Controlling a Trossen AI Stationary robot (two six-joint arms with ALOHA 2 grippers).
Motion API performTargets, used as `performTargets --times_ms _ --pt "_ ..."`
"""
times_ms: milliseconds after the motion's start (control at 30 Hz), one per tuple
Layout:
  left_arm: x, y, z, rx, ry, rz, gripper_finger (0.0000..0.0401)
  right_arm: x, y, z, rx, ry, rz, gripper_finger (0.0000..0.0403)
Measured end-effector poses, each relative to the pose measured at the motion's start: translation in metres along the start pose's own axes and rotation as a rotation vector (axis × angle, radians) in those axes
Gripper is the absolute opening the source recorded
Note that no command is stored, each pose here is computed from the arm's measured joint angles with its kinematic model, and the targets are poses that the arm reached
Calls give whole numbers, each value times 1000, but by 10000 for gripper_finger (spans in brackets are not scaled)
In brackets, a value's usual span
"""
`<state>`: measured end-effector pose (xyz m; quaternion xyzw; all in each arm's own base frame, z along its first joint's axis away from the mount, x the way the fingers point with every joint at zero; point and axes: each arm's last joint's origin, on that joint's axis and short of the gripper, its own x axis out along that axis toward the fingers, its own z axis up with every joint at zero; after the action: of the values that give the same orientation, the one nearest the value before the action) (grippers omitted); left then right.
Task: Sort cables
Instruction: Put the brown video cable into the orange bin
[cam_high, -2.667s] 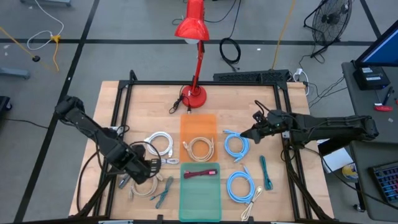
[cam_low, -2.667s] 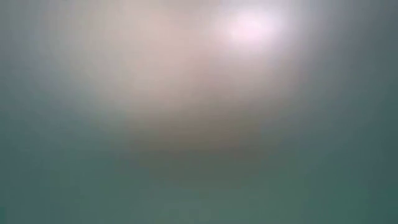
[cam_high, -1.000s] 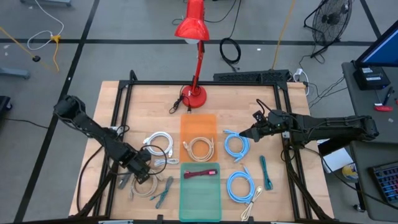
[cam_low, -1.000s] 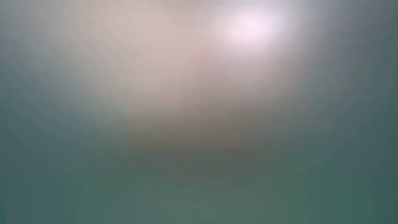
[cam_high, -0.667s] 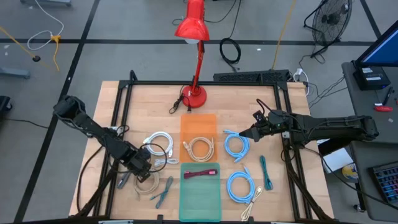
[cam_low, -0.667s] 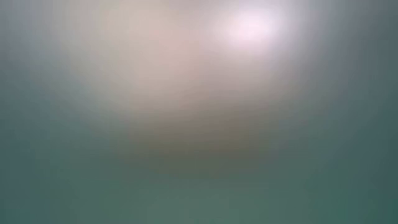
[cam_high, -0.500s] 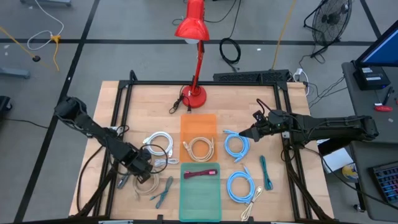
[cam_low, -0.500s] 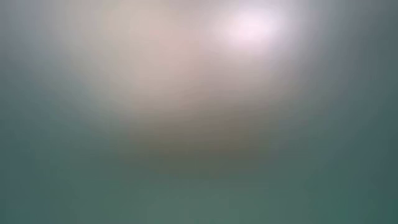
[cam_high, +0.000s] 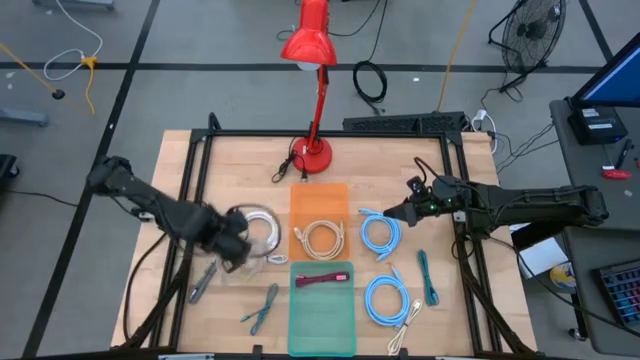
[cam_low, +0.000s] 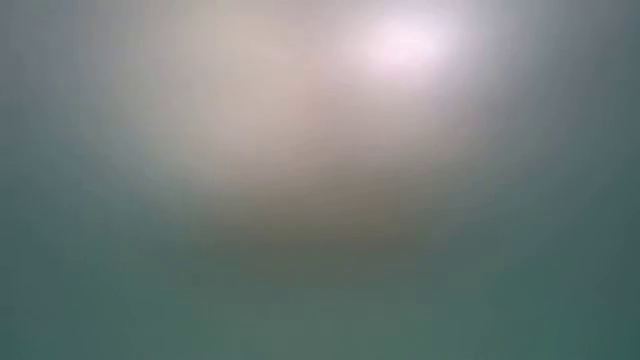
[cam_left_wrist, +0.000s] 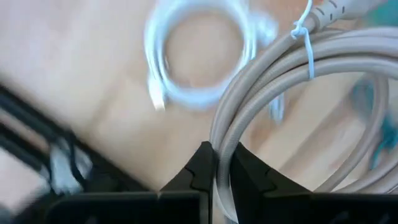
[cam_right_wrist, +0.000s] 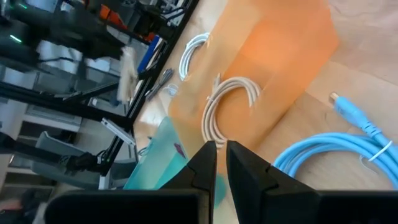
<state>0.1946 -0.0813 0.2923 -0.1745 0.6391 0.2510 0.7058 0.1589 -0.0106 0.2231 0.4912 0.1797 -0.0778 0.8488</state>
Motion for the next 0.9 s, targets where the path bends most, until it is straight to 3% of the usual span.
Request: performTargets --times_ms 200,367,600,700,900 --pt "-37 30 61 8 -200 10 27 0 0 0 0 -13 -7 29" --pt "-47 41 123 107 -284 24 27 0 0 1 3 -26 -15 29" --pt "-18 31 204 361 -200 37 27 0 -1 2 4 -50 -30 29" --pt "0 27 226 468 -159 36 27 0 -1 2 16 -50 -30 29" --pt "39 23 255 617 -117 -72 26 0 -1 2 31 -71 -42 29"
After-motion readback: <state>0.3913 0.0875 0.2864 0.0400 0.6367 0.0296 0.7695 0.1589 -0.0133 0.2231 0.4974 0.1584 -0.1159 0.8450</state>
